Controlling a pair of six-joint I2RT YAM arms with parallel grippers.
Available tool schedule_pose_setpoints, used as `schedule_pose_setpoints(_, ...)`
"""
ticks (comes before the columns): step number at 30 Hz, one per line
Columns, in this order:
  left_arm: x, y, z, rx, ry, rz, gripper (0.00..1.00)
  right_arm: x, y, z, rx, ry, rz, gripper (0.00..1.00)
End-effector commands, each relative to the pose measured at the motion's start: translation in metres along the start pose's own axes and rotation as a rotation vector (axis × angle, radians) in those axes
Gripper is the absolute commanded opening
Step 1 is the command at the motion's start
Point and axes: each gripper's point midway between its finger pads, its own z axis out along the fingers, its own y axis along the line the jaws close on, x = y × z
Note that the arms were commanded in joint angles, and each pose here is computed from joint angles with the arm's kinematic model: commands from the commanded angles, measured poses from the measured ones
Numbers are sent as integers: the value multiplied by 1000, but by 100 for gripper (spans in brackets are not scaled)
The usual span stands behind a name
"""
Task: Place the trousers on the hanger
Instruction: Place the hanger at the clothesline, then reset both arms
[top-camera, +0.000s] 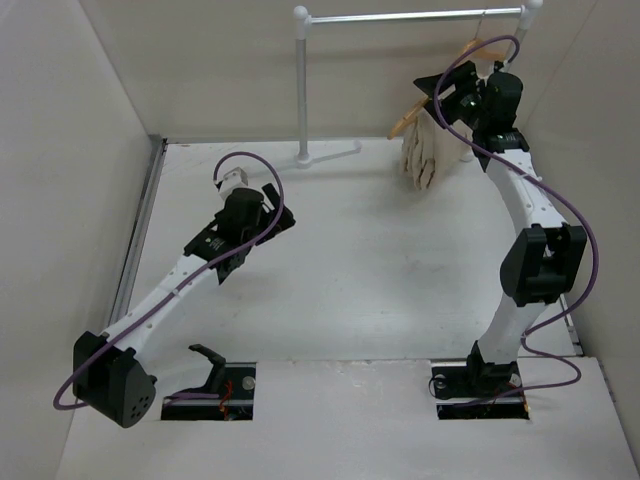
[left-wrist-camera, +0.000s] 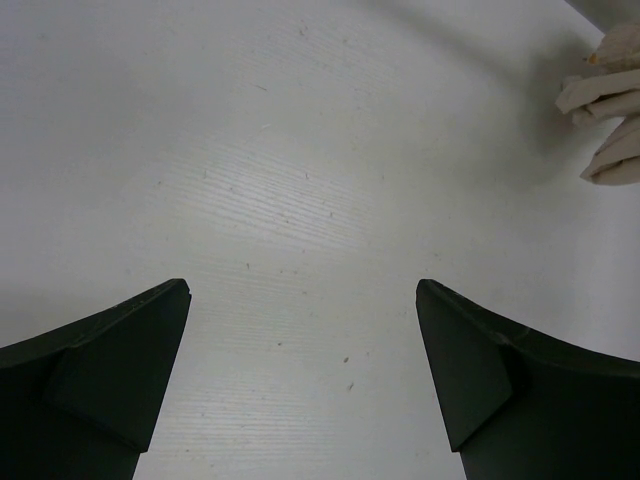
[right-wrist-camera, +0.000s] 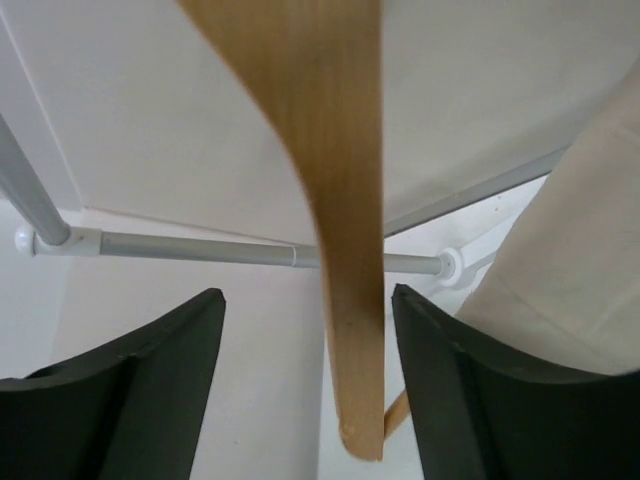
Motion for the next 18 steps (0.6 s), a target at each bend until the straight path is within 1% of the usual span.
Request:
schedule_pose_setpoints(1, -11, -3, 1, 12, -32, -29, 100, -19, 33, -14, -92, -55, -57, 78)
schedule_pose_setpoints(4, -14, -2, 2, 7, -37, -34, 100, -22, 35, -23, -83, -68, -62, 89)
schedule_pose_setpoints(5, -15, -2, 2, 6, -38, -33, 100, -23, 35, -27, -79, -73, -68, 98)
schedule_pose_setpoints(6, -16, -3, 3, 5, -40, -35, 100, -22, 34, -30, -71, -76, -70, 100)
schedule_pose_setpoints(12, -25, -4, 9, -15, -43, -28, 100, -21, 35, -59, -30, -115, -137, 100)
schedule_pose_setpoints(16, -26, -3, 19, -41, -24, -22, 100, -17, 34, -87, 4, -136, -184, 100)
schedule_pose_setpoints(18, -23, -5, 23, -47, -11, -15, 100, -14, 26, -104, 38, -149, -205, 100)
